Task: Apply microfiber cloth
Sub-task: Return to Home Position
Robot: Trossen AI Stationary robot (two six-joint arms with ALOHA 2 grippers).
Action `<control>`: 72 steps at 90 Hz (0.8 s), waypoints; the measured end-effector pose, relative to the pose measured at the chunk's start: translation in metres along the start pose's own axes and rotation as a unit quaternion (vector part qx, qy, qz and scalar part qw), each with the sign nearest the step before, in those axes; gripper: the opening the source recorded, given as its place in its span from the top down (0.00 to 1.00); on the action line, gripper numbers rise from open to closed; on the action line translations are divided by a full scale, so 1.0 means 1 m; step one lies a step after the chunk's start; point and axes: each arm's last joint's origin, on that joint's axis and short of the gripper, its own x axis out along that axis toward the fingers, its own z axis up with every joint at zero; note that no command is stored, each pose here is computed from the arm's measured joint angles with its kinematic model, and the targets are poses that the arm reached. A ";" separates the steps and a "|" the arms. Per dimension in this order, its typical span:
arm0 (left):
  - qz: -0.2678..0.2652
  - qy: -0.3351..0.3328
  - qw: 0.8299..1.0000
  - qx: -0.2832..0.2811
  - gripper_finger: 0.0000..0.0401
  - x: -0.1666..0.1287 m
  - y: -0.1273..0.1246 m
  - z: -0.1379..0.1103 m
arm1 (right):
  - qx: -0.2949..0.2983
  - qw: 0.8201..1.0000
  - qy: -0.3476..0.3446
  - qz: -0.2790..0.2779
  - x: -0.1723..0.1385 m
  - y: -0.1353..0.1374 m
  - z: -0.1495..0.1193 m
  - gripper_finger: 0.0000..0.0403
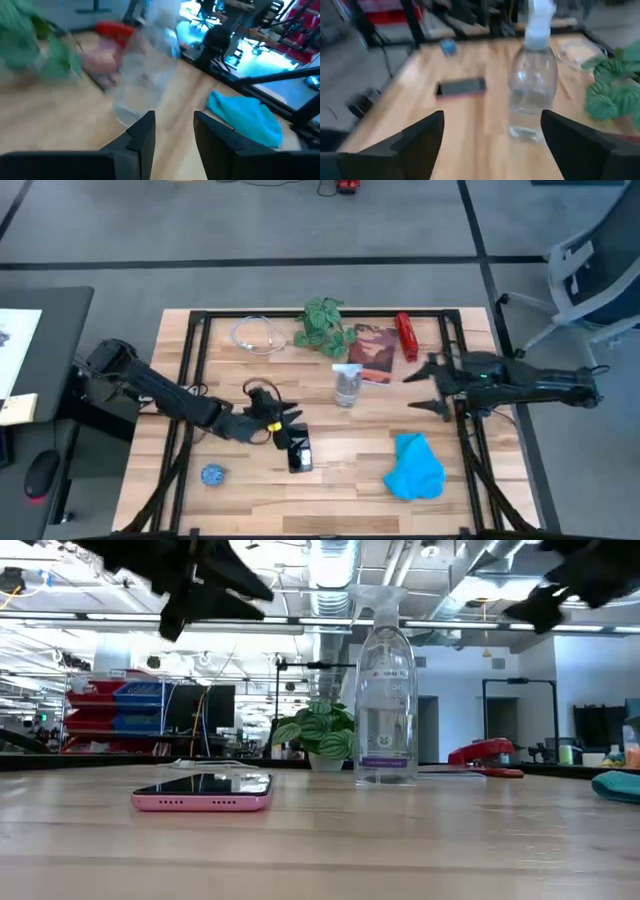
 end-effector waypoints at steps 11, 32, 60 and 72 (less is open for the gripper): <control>-0.009 0.016 1.000 0.020 0.76 -0.003 0.029 0.031 | 0.049 0.991 -0.119 0.038 -0.020 0.004 -0.002 0.24; -0.043 -0.016 0.997 0.068 0.82 -0.030 0.067 0.054 | 0.041 0.991 -0.124 0.023 0.003 0.000 -0.019 0.24; -0.129 -0.128 0.983 0.009 0.85 -0.061 0.127 -0.013 | 0.030 0.986 -0.165 0.007 0.025 -0.012 -0.056 0.24; -0.155 -0.161 0.974 0.034 0.85 -0.063 0.137 -0.032 | 0.030 0.986 -0.164 -0.007 0.028 -0.017 -0.064 0.24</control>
